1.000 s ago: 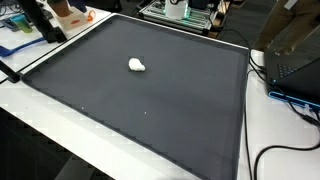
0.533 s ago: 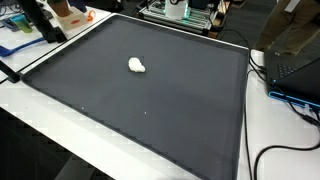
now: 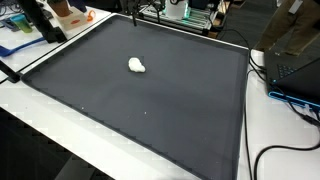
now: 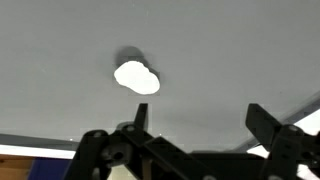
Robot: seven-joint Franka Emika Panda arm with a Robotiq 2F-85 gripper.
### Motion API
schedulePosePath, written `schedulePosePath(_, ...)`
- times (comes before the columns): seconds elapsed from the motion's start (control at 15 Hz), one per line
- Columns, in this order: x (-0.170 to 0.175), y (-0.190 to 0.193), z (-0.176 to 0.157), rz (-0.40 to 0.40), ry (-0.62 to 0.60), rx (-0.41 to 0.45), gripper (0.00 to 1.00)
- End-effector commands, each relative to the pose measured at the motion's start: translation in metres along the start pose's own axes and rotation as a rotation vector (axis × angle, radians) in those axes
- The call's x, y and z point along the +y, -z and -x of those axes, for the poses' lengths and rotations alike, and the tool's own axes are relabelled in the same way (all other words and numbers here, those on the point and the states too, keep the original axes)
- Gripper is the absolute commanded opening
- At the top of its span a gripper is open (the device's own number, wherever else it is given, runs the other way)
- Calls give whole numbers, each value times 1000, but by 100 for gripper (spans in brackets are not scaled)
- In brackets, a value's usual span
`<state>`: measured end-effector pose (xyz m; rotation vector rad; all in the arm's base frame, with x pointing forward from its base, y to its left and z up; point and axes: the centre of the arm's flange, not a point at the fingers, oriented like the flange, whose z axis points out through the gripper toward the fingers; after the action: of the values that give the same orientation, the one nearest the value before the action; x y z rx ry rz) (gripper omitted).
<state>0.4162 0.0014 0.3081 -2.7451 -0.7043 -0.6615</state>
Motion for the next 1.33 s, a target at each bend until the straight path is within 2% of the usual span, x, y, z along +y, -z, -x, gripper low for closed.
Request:
schedulePosePath(0.0, 8, -42, 2, 75, 1, 36, 100)
schedulePosePath(0.2, 21, -45, 16, 155, -14, 11, 100)
schedulePosePath(0.27, 3, -16, 1, 117, -2, 24, 100)
schedulePosePath(0.53, 14, -22, 9, 145, -13, -2, 100)
schedulePosePath(0.93, 17, -49, 20, 70, -85, 13, 100)
schedulePosePath(1.27, 18, -54, 28, 56, -68, 76, 100)
